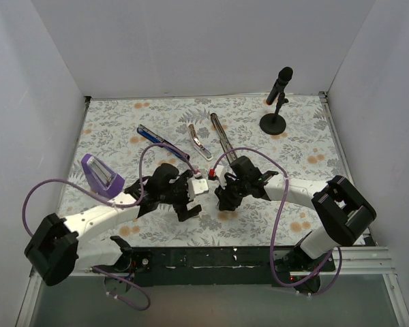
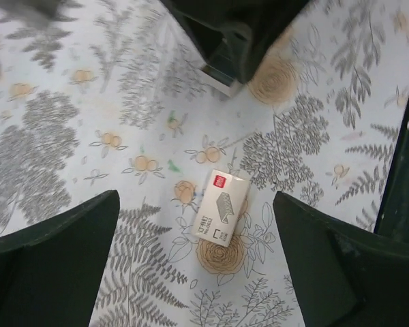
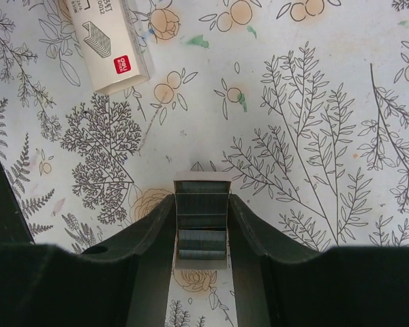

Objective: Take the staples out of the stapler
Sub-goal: Close the staple box at the center of the board.

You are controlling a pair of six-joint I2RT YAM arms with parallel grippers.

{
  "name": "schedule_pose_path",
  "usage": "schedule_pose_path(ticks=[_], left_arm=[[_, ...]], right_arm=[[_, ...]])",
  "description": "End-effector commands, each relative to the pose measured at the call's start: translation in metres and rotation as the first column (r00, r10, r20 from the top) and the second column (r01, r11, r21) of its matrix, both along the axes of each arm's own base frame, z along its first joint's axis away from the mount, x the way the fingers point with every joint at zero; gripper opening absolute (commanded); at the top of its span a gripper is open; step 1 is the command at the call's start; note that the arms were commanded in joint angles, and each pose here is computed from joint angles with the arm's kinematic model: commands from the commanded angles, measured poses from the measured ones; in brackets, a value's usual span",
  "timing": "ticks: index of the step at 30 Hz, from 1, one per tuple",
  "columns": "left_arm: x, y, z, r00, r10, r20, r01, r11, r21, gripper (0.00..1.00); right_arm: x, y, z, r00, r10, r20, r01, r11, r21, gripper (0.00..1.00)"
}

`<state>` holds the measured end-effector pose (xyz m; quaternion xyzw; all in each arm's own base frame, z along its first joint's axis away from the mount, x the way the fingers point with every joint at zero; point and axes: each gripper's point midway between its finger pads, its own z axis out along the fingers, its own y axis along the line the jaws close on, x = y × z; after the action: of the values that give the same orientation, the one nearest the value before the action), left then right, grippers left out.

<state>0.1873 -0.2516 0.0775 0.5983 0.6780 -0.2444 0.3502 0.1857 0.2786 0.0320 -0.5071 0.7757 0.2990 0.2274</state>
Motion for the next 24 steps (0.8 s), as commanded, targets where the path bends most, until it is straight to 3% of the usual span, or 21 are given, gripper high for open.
schedule_pose_path(ticks=[1,2,3,5,6,7,8,11,13,14,17,21,24], left_arm=[[0.03,0.007,0.065,0.934,0.356,0.0,-0.351,0.92,-0.177,0.98],[0.035,0.013,0.082,0.907,0.42,0.008,-0.408,0.885,-0.223,0.98],[0.049,0.028,0.089,0.838,0.544,0.024,-0.525,0.819,-0.231,0.98],[0.066,0.045,0.119,0.665,0.738,-0.112,-0.728,0.607,-0.319,0.98],[0.073,0.067,0.119,0.513,0.845,-0.153,-0.839,0.456,-0.297,0.98],[0.075,0.07,0.123,0.413,0.869,-0.272,-0.896,0.334,-0.292,0.98],[0.08,0.072,0.136,0.382,0.866,-0.322,-0.909,0.29,-0.299,0.98],[0.082,0.063,0.131,0.319,0.812,-0.489,-0.948,0.263,-0.182,0.98],[0.081,0.06,0.115,0.248,0.791,-0.559,-0.963,0.263,-0.055,0.96],[0.087,0.067,0.112,0.167,0.782,-0.601,-0.979,0.202,-0.01,0.92],[0.086,0.07,0.104,0.082,0.721,-0.688,-0.977,0.195,0.088,0.84],[0.079,0.076,0.077,-0.064,0.679,-0.731,-0.955,0.171,0.243,0.74],[0.072,0.077,0.06,-0.089,0.682,-0.726,-0.943,0.178,0.283,0.72]], right_arm=[[-0.002,0.011,0.011,1.0,0.016,0.01,-0.016,0.998,0.061,0.42],[-0.003,0.011,0.011,1.0,0.019,0.012,-0.02,0.998,0.062,0.42],[-0.004,0.012,0.01,1.0,0.023,0.015,-0.024,0.998,0.066,0.42],[-0.007,0.015,0.006,0.999,0.033,0.014,-0.034,0.998,0.061,0.42],[-0.008,0.015,0.004,0.999,0.037,0.013,-0.038,0.998,0.056,0.42],[-0.011,0.018,0.003,0.999,0.052,0.015,-0.053,0.997,0.051,0.42],[-0.013,0.018,-0.001,0.998,0.061,0.01,-0.062,0.997,0.04,0.42],[-0.016,0.022,-0.007,0.996,0.084,0.037,-0.084,0.996,0.003,0.42],[-0.016,0.023,-0.008,0.994,0.092,0.06,-0.09,0.996,-0.02,0.42],[-0.015,0.024,-0.007,0.993,0.096,0.073,-0.094,0.995,-0.022,0.42],[-0.015,0.026,-0.003,0.989,0.11,0.097,-0.109,0.994,-0.012,0.41],[-0.024,0.033,-0.001,0.978,0.163,0.132,-0.165,0.986,-0.002,0.41],[-0.026,0.038,-0.002,0.967,0.198,0.158,-0.199,0.98,-0.014,0.41]])
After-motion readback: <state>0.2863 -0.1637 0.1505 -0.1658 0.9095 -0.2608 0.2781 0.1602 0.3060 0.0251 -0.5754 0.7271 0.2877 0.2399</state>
